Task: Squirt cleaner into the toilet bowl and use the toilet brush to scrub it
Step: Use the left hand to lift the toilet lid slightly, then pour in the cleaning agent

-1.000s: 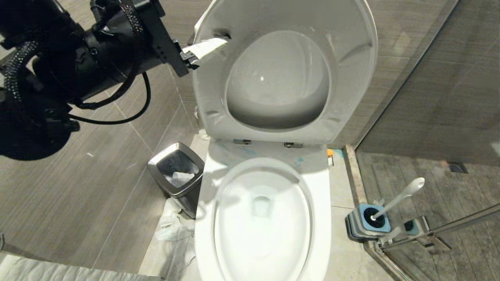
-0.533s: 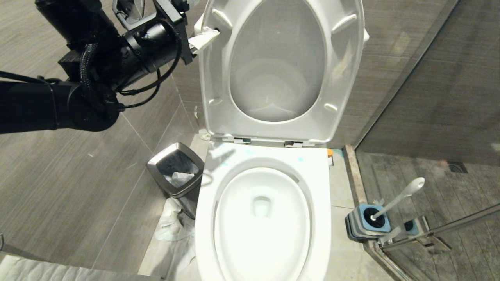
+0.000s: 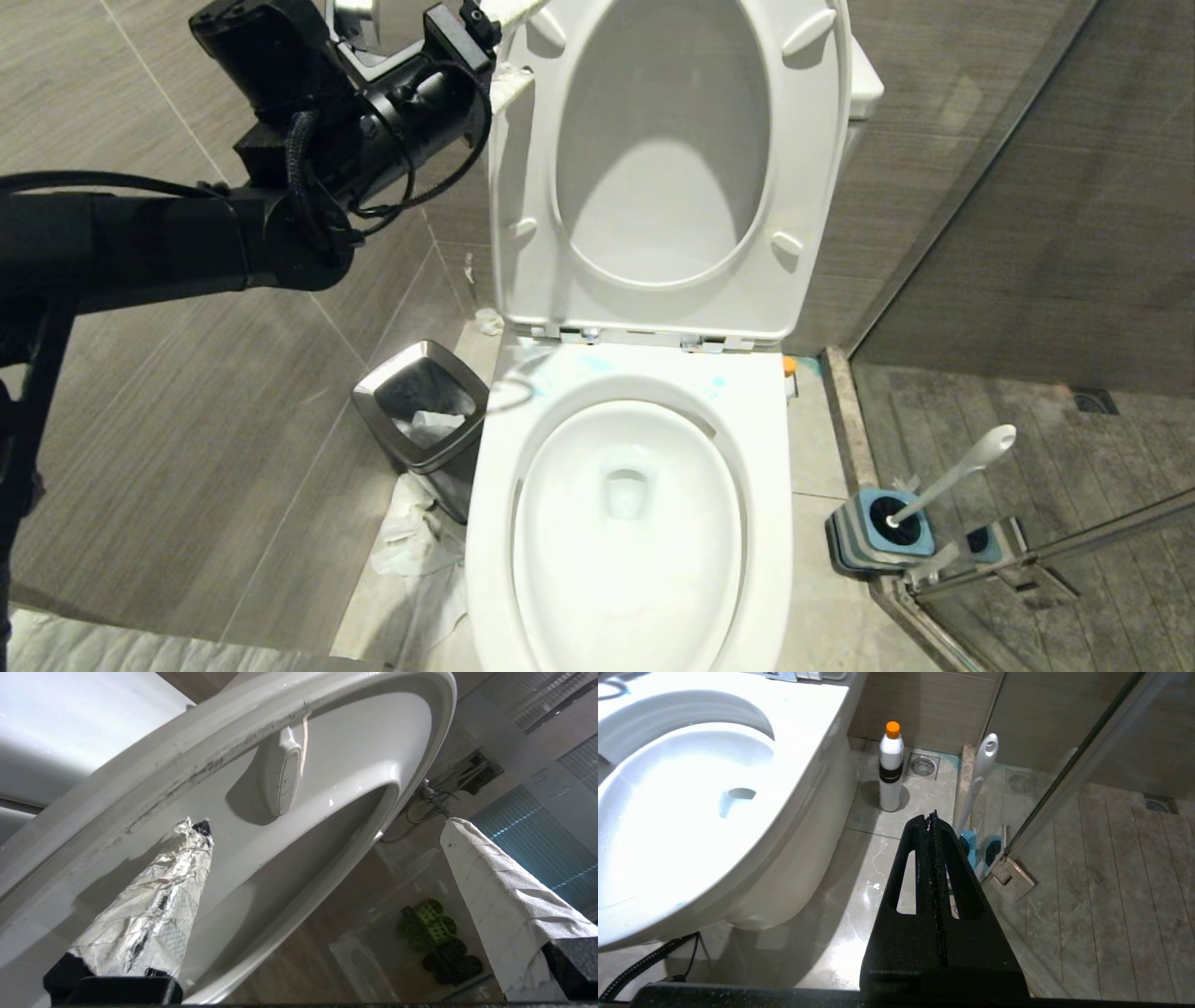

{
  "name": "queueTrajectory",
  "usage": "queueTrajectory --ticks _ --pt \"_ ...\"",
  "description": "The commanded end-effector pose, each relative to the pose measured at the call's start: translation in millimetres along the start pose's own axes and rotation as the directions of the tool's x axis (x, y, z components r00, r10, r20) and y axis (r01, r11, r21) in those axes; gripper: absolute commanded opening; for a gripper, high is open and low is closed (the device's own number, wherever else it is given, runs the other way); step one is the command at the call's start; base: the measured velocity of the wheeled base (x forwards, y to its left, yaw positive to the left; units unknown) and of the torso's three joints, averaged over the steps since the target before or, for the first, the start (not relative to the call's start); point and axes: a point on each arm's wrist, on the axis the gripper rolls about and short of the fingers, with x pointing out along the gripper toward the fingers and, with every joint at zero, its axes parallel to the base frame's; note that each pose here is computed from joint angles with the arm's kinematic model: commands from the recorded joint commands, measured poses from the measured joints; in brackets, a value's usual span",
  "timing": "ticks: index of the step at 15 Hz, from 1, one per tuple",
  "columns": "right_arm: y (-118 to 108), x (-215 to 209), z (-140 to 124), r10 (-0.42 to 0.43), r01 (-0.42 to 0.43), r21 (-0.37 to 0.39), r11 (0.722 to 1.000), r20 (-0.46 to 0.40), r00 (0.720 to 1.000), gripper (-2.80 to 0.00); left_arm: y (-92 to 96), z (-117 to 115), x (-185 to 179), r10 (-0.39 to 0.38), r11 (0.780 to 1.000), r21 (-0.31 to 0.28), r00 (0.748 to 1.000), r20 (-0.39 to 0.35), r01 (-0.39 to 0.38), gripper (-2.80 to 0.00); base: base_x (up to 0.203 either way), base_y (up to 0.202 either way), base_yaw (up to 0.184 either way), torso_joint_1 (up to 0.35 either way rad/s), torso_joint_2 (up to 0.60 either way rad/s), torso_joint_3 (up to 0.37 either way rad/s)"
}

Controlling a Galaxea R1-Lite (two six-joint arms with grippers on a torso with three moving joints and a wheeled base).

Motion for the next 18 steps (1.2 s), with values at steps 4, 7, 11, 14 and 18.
queueTrajectory --ticks 4,7,11,14,18 --pt "0.1 1.5 -6.9 0.001 -0.001 0.000 1.000 -0.025 1.000 -2.80 0.0 -9.0 8.3 0.010 0.999 0.031 1.000 0.019 -0.011 0.00 0.000 0.000 0.000 0.000 0.00 0.000" --pt "0.1 1.5 -6.9 0.001 -0.001 0.000 1.000 -0.025 1.000 -2.80 -36.3 16.7 -1.1 0.023 0.998 -0.055 1.000 0.008 -0.022 0.00 0.000 0.000 0.000 0.000 0.00 0.000" --pt "0.1 1.5 -6.9 0.001 -0.001 0.000 1.000 -0.025 1.000 -2.80 -117.9 63.9 -36.6 0.058 0.915 -0.399 0.998 -0.034 -0.067 0.00 0.000 0.000 0.000 0.000 0.00 0.000" --pt "0.1 1.5 -6.9 0.001 -0.001 0.000 1.000 -0.025 1.000 -2.80 -161.9 80.7 -69.1 0.125 0.861 -0.484 0.987 -0.097 -0.156 0.00 0.000 0.000 0.000 0.000 0.00 0.000" --pt "0.1 1.5 -6.8 0.001 -0.001 0.000 1.000 -0.024 1.000 -2.80 -205.0 89.8 -108.9 0.184 0.890 -0.391 0.969 -0.162 -0.234 -2.80 0.000 0.000 0.000 0.000 0.00 0.000"
